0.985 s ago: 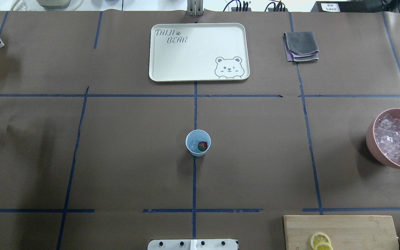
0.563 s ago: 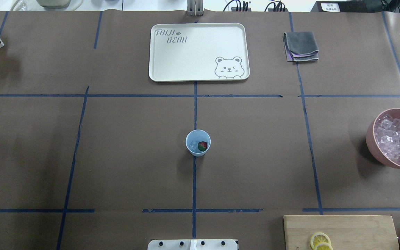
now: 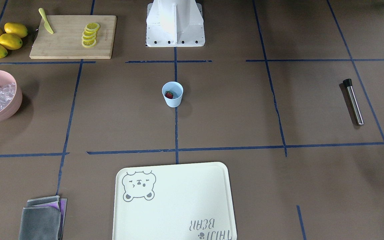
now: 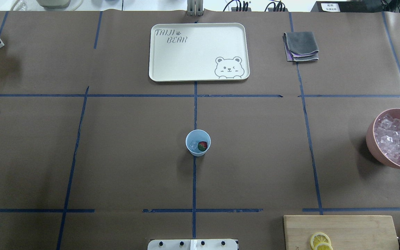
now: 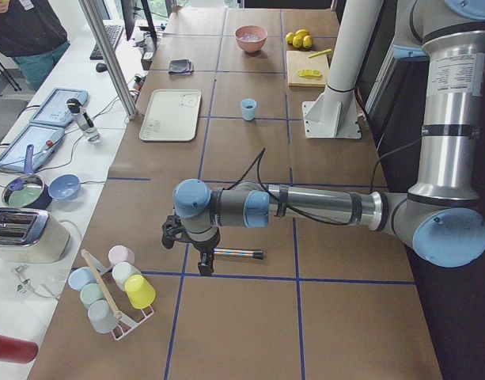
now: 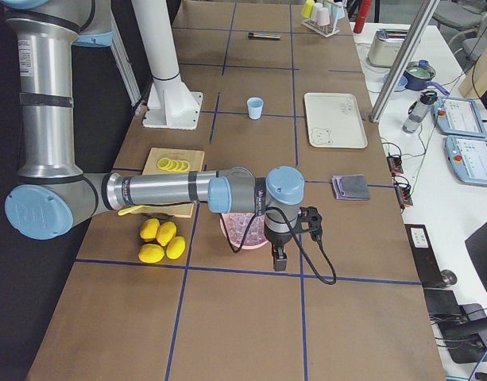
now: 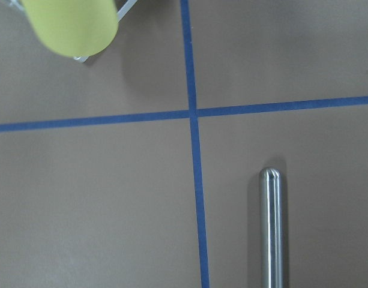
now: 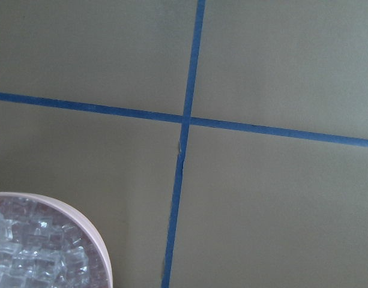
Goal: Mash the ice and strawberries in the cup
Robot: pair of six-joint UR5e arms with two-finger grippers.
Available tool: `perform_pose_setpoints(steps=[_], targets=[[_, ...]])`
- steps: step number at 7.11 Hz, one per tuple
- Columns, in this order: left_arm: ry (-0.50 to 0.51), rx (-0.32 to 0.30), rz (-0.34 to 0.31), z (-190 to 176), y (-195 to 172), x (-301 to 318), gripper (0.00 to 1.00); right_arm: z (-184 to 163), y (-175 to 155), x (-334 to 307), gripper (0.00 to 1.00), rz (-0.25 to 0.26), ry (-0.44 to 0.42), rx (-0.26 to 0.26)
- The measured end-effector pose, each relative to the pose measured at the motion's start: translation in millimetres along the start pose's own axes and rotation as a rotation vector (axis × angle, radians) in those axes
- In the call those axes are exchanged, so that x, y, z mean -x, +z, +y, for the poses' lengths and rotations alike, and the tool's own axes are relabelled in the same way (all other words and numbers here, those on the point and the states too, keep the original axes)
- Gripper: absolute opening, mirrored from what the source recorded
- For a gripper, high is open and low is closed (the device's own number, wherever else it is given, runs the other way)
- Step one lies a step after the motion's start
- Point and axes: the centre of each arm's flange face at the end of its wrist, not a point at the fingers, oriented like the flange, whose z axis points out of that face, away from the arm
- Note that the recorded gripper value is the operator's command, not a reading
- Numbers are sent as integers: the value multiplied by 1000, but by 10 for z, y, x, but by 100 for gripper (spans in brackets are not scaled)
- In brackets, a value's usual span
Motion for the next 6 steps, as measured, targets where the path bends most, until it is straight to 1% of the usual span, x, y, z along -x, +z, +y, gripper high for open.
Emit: perform_pose_setpoints(steps=[2, 6], targets=[[1, -16, 14, 74, 19, 75, 100, 23, 23, -18, 99, 0, 4, 5], [5, -15, 9, 100, 36, 94, 100, 72, 71, -54, 99, -2, 13, 15]])
